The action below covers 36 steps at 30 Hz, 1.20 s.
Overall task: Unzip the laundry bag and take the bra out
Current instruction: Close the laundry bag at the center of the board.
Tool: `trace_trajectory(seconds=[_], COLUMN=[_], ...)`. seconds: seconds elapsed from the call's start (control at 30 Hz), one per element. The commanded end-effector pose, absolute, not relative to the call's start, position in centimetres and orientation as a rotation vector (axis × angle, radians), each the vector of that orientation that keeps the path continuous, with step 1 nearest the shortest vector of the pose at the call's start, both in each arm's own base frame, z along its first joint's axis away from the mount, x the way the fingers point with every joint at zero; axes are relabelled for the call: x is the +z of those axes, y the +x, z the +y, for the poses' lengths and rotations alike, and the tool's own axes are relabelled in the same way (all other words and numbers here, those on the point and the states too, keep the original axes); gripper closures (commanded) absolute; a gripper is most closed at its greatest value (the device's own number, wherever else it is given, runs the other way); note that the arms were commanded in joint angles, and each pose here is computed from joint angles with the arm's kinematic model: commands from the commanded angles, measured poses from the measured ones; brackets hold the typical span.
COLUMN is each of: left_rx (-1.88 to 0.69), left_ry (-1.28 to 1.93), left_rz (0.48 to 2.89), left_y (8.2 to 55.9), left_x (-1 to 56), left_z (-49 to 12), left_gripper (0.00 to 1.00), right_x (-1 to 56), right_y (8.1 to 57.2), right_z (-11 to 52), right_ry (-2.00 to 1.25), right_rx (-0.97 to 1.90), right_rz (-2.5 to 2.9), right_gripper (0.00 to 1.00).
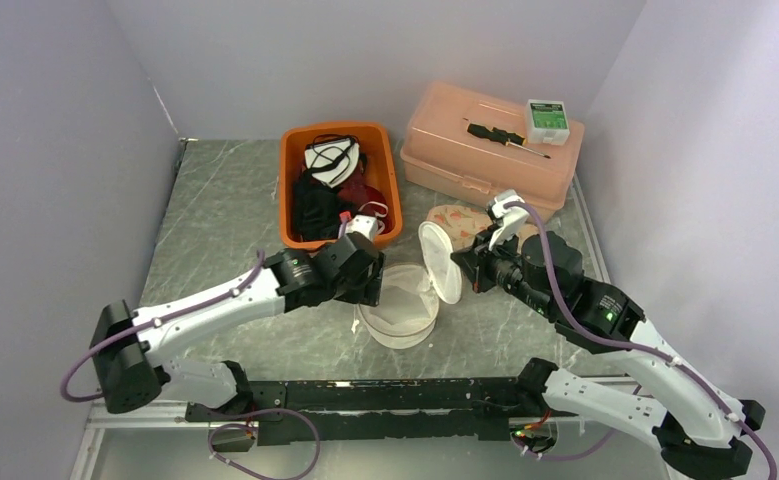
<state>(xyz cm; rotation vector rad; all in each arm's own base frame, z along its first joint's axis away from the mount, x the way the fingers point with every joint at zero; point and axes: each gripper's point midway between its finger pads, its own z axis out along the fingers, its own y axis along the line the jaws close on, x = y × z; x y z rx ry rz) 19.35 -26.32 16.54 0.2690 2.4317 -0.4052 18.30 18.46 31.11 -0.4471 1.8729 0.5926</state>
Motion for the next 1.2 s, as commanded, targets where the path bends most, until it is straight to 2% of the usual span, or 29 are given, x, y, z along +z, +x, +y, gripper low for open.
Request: trace_trajectory(seconds=[0.0,0.03,0.1,0.13,0.17,0.2,0.33,0.43,0.5,0.67,0.77,0.93,1.17], left_rx=[-0.329,-0.336,-0.356,-0.360,-0.351,-0.357,-0.581,-0.742,-0.780,-0.635,-0.591,-0.544,-0.554], left_ry=[0.368,0.382,0.409,0.410,0.383,0.333,0.183,0.125,0.120,0.113,0.121,0.130,0.135], left_rz=[2.498,2.509,2.526,2.531,2.524,2.495,2.248,2.080,2.075,2.312,2.356,2.279,2.200], left_y=[19.0,18.9,18.5,18.5,18.7,19.2,20.5,20.6,20.3,19.6,19.5,20.8,21.7], left_x=[15.9,15.5,14.8,14.6,14.6,15.3,22.5,27.7,27.7,20.2,18.3,19.6,23.5], left_z=[-26.0,-26.2,-26.6,-26.8,-26.7,-26.4,-26.9,-27.0,-27.2,-27.4,-27.2,-26.7,-26.7], left_gripper=[0.28,0.32,0.46,0.64,0.90,0.97,0.97,0.97,0.97,0.97,0.97,0.97,0.97], right_x=[32.7,32.8,33.0,33.3,33.8,35.3,43.4,46.1,44.5,35.9,33.4,30.8,34.1], right_y=[18.0,18.0,18.1,18.2,18.4,18.5,18.8,19.0,20.1,22.0,21.7,21.5,21.1], right_z=[18.4,18.3,18.3,18.3,18.4,18.3,17.5,17.2,17.2,16.9,16.3,15.4,15.3], right_ry=[-0.473,-0.473,-0.473,-0.474,-0.476,-0.467,-0.413,-0.377,-0.347,-0.267,-0.225,-0.200,-0.183], right_rx=[0.603,0.600,0.595,0.596,0.590,0.590,0.605,0.607,0.553,0.406,0.397,0.346,0.397], right_rz=[1.829,1.826,1.821,1.815,1.803,1.771,1.617,1.578,1.638,1.844,1.874,1.928,1.891], right_gripper=[1.00,1.00,1.00,1.00,1.00,1.00,1.00,1.00,1.00,1.00,1.00,1.00,1.00])
